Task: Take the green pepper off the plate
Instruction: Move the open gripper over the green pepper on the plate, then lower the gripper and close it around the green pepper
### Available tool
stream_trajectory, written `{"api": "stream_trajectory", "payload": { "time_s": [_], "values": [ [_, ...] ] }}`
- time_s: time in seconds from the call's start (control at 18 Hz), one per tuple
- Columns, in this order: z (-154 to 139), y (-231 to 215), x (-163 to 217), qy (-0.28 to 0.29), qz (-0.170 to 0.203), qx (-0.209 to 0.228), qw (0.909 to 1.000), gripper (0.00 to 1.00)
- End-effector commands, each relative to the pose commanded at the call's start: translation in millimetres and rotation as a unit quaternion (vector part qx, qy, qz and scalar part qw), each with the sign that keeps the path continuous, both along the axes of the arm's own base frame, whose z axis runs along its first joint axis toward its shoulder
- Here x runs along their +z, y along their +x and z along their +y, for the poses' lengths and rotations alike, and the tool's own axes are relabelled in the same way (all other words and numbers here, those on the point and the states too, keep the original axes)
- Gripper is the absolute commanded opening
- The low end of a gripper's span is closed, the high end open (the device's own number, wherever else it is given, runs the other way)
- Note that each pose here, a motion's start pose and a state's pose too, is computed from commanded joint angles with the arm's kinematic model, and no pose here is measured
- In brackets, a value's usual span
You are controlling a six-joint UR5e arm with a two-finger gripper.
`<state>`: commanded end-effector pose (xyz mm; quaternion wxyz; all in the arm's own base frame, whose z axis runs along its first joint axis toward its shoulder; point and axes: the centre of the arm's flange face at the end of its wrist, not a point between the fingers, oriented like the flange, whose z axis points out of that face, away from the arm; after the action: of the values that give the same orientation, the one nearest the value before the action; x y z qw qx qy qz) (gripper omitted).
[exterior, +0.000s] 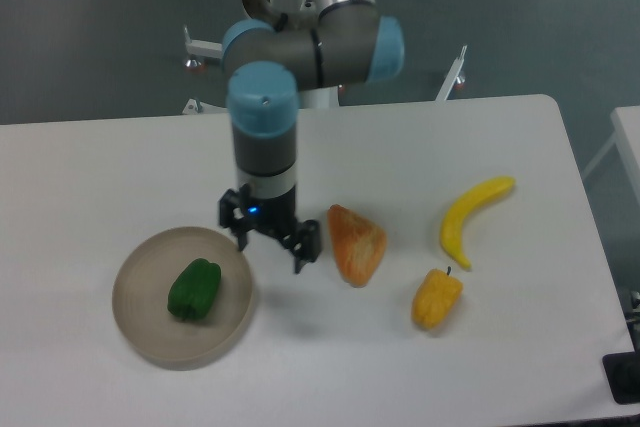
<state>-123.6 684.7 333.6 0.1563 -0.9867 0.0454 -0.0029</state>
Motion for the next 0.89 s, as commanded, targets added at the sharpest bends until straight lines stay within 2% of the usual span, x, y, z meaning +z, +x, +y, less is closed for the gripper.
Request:
{"api": "stream_trajectory", "payload": {
  "time_s": [0.17, 0.89],
  "values": [
    [5.6, 12.9, -15.9, -0.003, -0.027, 0.01, 0.9996, 1.0],
    [11.9, 35.9, -52.0, -0.019, -0.037, -0.003, 0.9991, 1.0]
  ]
}}
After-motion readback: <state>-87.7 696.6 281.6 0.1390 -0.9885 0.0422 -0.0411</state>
